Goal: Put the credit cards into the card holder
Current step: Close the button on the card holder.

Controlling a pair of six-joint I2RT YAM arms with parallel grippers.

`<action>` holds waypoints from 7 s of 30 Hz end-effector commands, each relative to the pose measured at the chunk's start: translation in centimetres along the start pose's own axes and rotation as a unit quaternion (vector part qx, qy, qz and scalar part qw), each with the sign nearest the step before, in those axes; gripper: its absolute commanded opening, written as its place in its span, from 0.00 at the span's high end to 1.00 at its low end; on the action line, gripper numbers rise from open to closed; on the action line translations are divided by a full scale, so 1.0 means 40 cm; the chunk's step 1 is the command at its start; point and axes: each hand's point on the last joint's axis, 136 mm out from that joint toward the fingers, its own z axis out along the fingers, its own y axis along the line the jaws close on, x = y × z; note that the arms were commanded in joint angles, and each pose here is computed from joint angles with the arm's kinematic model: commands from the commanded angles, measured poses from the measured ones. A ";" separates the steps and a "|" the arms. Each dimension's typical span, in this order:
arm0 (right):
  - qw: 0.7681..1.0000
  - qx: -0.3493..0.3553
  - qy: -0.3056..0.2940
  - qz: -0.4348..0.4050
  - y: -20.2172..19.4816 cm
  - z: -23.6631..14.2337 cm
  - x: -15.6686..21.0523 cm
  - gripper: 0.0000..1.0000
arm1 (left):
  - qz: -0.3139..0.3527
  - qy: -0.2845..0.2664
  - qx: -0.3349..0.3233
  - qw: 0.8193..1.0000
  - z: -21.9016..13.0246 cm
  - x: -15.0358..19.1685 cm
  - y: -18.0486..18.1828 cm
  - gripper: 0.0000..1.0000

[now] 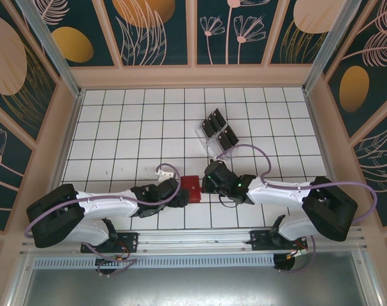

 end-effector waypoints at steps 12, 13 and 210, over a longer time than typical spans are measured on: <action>0.998 -0.070 -0.003 0.008 0.089 -0.005 -0.026 1.00 | 0.008 0.032 -0.040 0.999 0.024 0.055 0.065 0.01; 0.997 -0.071 -0.002 0.009 0.093 0.000 -0.024 1.00 | 0.008 0.032 -0.038 0.999 0.024 0.054 0.063 0.02; 0.992 -0.112 0.036 0.033 0.134 0.054 0.001 1.00 | 0.002 0.051 -0.008 0.999 0.026 0.093 0.061 0.06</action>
